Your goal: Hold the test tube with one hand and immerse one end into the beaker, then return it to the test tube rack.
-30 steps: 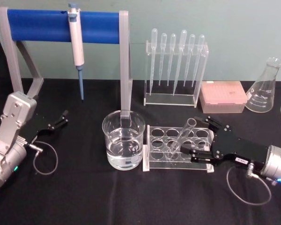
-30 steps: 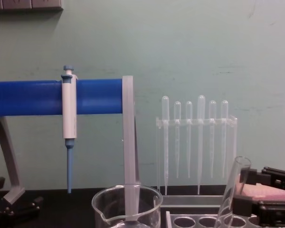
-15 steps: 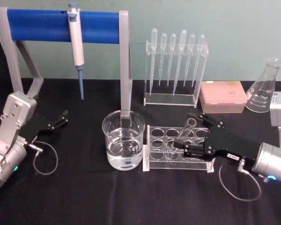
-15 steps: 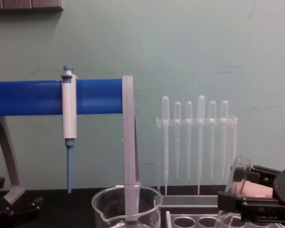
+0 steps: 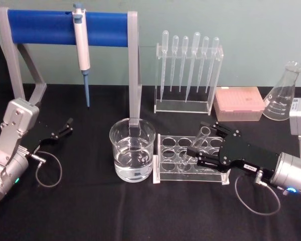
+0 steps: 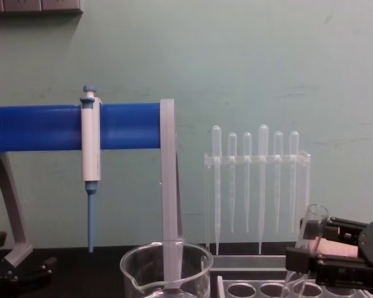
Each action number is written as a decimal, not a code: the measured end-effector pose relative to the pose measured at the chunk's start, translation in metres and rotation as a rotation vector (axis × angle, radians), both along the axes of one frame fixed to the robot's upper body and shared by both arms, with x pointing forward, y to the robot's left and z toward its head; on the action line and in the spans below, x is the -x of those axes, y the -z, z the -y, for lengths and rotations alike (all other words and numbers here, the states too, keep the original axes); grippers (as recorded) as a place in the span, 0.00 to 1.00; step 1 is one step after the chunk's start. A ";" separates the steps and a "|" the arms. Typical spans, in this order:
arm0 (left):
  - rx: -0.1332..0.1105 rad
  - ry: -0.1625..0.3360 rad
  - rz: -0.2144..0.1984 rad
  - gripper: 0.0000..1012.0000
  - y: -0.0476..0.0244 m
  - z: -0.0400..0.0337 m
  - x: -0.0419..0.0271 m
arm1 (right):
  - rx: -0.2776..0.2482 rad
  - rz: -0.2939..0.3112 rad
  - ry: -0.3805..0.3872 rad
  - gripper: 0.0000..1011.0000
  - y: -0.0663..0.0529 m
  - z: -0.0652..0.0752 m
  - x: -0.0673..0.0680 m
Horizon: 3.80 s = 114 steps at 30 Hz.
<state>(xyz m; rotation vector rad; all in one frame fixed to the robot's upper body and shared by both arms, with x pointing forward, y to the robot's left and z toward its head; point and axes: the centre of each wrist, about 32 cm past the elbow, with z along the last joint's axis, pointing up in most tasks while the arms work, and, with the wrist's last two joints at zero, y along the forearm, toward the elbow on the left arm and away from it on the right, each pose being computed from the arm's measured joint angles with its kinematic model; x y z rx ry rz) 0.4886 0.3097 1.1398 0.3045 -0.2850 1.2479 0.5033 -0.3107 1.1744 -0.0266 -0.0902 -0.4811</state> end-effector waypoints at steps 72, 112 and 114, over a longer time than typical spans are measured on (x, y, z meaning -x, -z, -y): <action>0.000 0.000 0.000 0.99 0.0000 0.0000 0.0000 | 0.119 0.077 -0.105 0.23 -0.145 -0.045 -0.017; 0.000 0.000 0.000 0.99 0.0000 0.0000 0.0000 | 0.106 0.082 -0.165 0.23 -0.089 -0.099 -0.049; 0.000 0.000 0.000 0.99 0.0000 0.0000 0.0000 | 0.105 0.087 -0.164 0.23 -0.085 -0.100 -0.050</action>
